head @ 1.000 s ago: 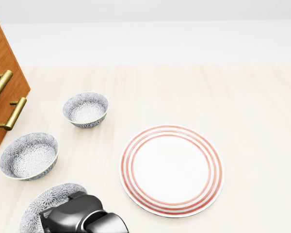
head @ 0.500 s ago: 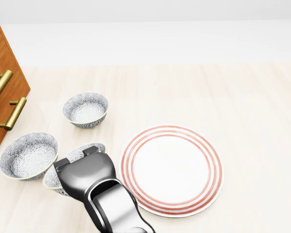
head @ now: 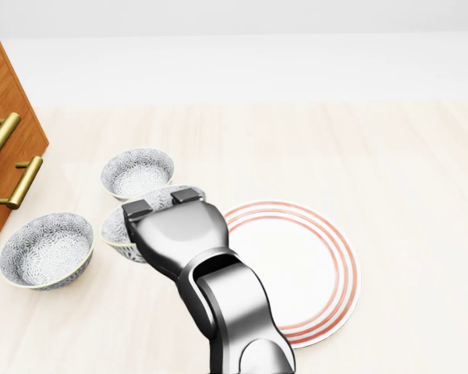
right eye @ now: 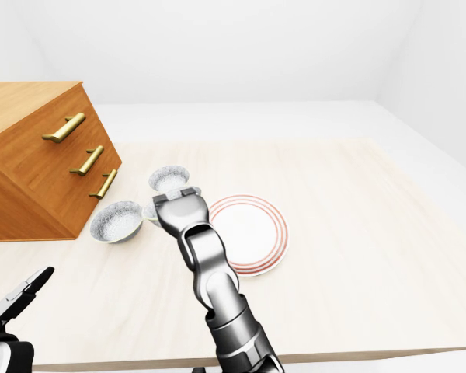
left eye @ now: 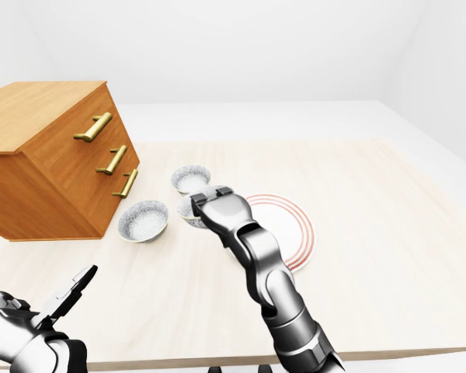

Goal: Put the bowl at the front on the plate.

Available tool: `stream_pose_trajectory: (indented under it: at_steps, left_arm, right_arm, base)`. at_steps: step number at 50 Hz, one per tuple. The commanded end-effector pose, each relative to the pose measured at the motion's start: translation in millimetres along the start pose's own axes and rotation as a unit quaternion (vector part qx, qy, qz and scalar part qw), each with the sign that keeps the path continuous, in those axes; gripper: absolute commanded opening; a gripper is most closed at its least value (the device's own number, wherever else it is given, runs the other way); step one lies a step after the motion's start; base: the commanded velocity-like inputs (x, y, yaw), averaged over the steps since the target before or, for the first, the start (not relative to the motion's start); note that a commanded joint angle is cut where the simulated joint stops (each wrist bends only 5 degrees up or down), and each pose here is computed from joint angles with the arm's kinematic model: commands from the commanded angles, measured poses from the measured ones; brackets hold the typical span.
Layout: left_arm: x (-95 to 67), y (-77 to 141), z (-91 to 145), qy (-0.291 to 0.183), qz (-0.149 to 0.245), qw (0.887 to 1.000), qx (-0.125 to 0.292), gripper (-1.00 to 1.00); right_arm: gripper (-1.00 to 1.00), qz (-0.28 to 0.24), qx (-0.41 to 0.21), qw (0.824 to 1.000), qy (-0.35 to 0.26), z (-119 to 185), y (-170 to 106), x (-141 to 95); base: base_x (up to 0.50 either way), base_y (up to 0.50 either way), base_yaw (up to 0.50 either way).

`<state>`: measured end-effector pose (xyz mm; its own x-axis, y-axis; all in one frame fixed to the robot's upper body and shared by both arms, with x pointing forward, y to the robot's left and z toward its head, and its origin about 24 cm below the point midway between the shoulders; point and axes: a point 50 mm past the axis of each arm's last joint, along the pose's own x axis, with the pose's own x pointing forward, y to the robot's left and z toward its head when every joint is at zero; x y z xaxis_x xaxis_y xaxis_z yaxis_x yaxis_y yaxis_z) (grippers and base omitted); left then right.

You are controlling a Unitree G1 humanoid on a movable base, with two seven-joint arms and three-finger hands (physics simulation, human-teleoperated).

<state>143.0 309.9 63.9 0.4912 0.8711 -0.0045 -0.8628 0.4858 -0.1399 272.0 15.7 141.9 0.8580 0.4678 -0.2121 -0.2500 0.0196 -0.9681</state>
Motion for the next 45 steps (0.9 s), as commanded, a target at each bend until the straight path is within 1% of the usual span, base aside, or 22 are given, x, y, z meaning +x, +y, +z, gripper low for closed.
stream_pose_trajectory:
  at_steps: [1, 3, 6, 10, 13, 14, 15, 17, 19, 21, 25, 32, 45]
  left_arm:
    - [-0.4, 0, 0, 0.000, 0.000, 1.000, 0.000, 1.00]
    - [0.2, 0, -1, 0.003, 0.000, 1.000, 0.001, 1.00]
    - [-0.7, 1, 2, -0.004, 0.000, 1.000, -0.001, 1.00]
    - [0.0, 0, 1, -0.002, 0.001, 1.000, 0.000, 1.00]
    - [0.2, 0, 0, 0.000, 0.000, 1.000, 0.002, 1.00]
    - [0.0, 0, 1, -0.003, 0.001, 1.000, 0.000, 1.00]
    - [0.1, 0, 1, -0.002, 0.000, 1.000, 0.001, 1.00]
    - [0.2, 0, 0, -0.001, 0.000, 1.000, 0.002, 1.00]
    - [0.5, 0, -1, 0.001, 0.001, 1.000, 0.003, 1.00]
    - [0.1, 0, 0, -0.001, 0.001, 1.000, 0.002, 1.00]
    - [0.4, 0, -1, 0.001, 0.001, 1.000, 0.004, 1.00]
    - [0.0, 0, 0, -0.001, 0.001, 1.000, 0.002, 1.00]
    - [0.0, 0, 0, -0.001, 0.001, 1.000, 0.002, 1.00]
  right_arm:
    - [-1.00, -0.005, 0.003, 0.999, 0.034, -22, 2, -6]
    - [-1.00, -0.009, 0.008, 0.999, 0.033, -24, 4, -7]
    - [-1.00, -0.018, 0.010, 0.999, 0.035, -27, 5, -10]
    - [-1.00, -0.048, 0.003, 0.998, 0.045, -30, 2, -14]
    - [-1.00, -0.059, -0.002, 0.997, 0.053, -33, 0, -18]
    - [-1.00, -0.056, 0.001, 0.997, 0.054, -35, 2, -18]
    - [-1.00, -0.066, -0.003, 0.996, 0.057, -35, -1, -20]
    - [-1.00, -0.063, 0.001, 0.996, 0.058, -37, -1, -21]
    - [-1.00, -0.074, 0.006, 0.996, 0.058, -38, -2, -24]
    - [-1.00, -0.102, 0.020, 0.994, 0.042, -35, -7, -27]
    - [-1.00, -0.095, 0.014, 0.994, 0.053, -38, -4, -29]
    - [-1.00, -0.106, 0.007, 0.992, 0.067, -41, -5, -42]
    - [-1.00, -0.107, 0.006, 0.992, 0.066, -41, -5, -42]
  base:
    - [0.00, 0.00, 0.00]
    - [0.00, 0.00, 0.00]
    - [0.00, 0.00, 0.00]
    - [0.00, 0.00, 0.00]
    - [0.00, 0.00, 0.00]
    - [0.00, 0.00, 0.00]
    - [0.00, 0.00, 0.00]
    - [0.00, 0.00, 0.00]
    - [0.00, 0.00, 0.00]
    - [0.00, 0.00, 0.00]
    - [0.00, 0.00, 0.00]
    - [0.00, 0.00, 0.00]
    - [0.00, 0.00, 0.00]
